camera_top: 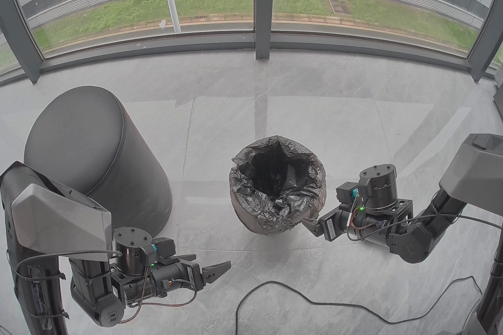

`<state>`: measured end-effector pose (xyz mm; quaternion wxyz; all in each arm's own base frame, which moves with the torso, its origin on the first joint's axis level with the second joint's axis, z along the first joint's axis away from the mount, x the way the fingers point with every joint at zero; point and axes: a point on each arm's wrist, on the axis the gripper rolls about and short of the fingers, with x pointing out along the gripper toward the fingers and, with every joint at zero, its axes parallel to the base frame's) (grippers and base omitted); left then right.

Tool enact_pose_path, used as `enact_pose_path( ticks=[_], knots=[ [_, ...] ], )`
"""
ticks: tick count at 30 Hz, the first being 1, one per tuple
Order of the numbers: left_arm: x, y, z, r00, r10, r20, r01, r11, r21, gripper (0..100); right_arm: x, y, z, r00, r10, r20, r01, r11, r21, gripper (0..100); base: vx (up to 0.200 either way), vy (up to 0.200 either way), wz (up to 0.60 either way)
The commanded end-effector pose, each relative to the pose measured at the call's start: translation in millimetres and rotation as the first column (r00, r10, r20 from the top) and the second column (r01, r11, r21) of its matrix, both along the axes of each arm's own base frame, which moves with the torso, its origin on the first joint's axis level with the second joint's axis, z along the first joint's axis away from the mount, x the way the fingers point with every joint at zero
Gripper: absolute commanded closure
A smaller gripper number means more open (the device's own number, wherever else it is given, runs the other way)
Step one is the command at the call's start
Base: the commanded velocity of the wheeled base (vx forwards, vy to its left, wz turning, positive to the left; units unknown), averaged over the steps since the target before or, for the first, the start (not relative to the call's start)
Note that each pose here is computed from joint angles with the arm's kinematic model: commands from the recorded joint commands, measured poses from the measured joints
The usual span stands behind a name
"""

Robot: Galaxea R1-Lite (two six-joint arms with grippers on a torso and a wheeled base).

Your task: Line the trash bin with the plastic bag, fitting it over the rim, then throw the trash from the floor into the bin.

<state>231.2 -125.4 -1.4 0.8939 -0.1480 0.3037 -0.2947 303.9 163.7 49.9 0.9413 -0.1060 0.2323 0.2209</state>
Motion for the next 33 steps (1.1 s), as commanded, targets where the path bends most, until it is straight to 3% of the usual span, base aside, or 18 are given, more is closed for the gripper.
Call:
enact_pose_path(
  ticks=[1, 8, 11, 14, 15, 33],
  knots=[
    [2, -1, 1, 1.0, 0.01, 0.012, -0.01, 1.0, 0.001, 0, -2, 6, -15, 0.999, 0.009, -0.035, -0.011, 0.999, -0.039, 0, 0.0, 0.0, 0.0],
    [1, 1, 11, 0.999, 0.018, 0.041, -0.018, 1.0, -0.014, 0, 20, -42, -24, 0.988, -0.147, -0.041, 0.141, 0.982, -0.127, 0, 0.0, 0.0, 0.0],
    [0, 2, 13, 0.999, 0.02, 0.046, -0.019, 1.0, -0.017, 0, 27, -65, -25, 0.985, -0.169, -0.031, 0.161, 0.971, -0.176, 0, 0.0, 0.0, 0.0],
    [1, 4, 13, 0.999, 0.026, 0.045, -0.025, 1.0, -0.017, 0, 30, -74, -26, 0.99, -0.138, -0.035, 0.13, 0.975, -0.181, 0, 0.0, 0.0, 0.0],
    [1, 4, 13, 0.999, 0.028, 0.044, -0.028, 0.999, -0.018, 0, 30, -73, -28, 0.991, -0.128, -0.04, 0.118, 0.977, -0.18, 100, 0.0, 0.0, 0.0],
    [-5, 18, 12, 0.998, 0.066, 0.013, -0.066, 0.998, -0.001, 0, 60, -21, -62, 0.999, -0.003, -0.036, -0.003, 0.986, -0.167, 100, 0.0, 0.0, 0.0]
  ],
)
